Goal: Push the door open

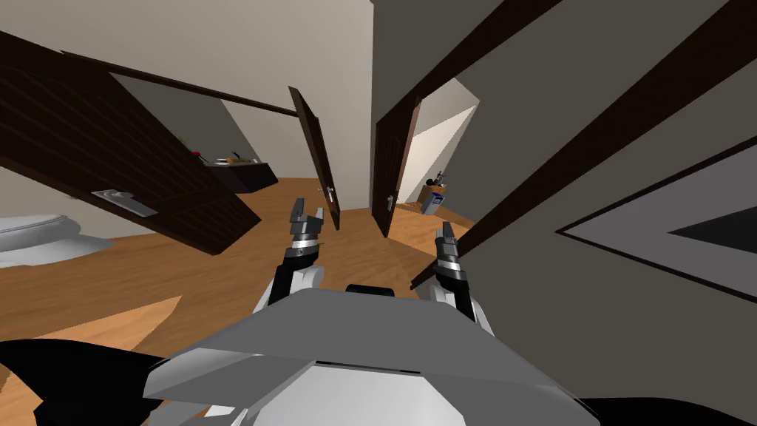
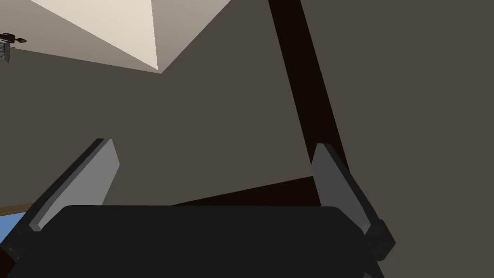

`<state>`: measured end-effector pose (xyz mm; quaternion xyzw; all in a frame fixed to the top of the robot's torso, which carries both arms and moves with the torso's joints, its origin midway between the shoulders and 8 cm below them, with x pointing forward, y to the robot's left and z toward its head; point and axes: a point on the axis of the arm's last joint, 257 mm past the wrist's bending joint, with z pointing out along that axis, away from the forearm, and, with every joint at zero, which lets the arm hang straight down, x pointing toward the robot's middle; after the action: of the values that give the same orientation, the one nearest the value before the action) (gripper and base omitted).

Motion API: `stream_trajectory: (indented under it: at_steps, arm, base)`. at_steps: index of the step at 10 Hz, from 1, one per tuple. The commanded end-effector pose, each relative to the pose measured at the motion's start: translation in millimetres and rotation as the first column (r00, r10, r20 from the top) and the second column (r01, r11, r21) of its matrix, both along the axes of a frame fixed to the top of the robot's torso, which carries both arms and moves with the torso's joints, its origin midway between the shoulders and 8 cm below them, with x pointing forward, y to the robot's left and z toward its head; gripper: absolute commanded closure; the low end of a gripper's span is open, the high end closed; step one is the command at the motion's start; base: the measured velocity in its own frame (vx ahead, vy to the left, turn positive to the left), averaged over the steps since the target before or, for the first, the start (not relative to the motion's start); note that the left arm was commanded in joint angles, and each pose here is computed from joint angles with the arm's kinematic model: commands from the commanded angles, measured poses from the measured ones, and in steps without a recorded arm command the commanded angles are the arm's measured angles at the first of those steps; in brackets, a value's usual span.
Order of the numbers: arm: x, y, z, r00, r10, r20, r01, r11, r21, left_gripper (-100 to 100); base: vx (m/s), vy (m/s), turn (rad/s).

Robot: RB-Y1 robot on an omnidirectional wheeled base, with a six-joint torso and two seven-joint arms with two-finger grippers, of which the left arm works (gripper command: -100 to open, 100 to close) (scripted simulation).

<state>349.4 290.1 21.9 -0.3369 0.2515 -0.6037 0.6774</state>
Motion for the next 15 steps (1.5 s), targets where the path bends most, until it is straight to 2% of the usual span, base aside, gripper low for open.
stream_trajectory:
  at_steps: [1, 4, 7, 9, 10, 15]
  arm:
    - [9.3, -6.3, -8.5, 0.9996, -0.024, -0.016, 0.024, 0.9997, 0.0, -100]
    - [23.9, -16.5, -22.6, 0.9973, -0.06, -0.042, 0.06, 0.9982, -0.002, -100]
    - [39.7, -28.3, -38.4, 0.9926, -0.099, -0.071, 0.098, 0.9951, -0.007, -100]
    - [51.0, -37.2, -50.1, 0.9878, -0.125, -0.092, 0.125, 0.9921, -0.012, -100]
    - [58.3, -43.4, -57.9, 0.984, -0.143, -0.107, 0.142, 0.9897, -0.014, -100]
    - [78.0, -61.4, -79.9, 0.9707, -0.19, -0.148, 0.188, 0.9818, -0.023, -100]
  base:
    - [0.09, 0.031, -0.096]
    - [0.147, 0.057, -0.087]
    - [0.146, 0.061, -0.085]
    - [0.107, 0.062, -0.107]
    - [0.129, 0.056, -0.104]
    - [0.107, 0.057, -0.074]
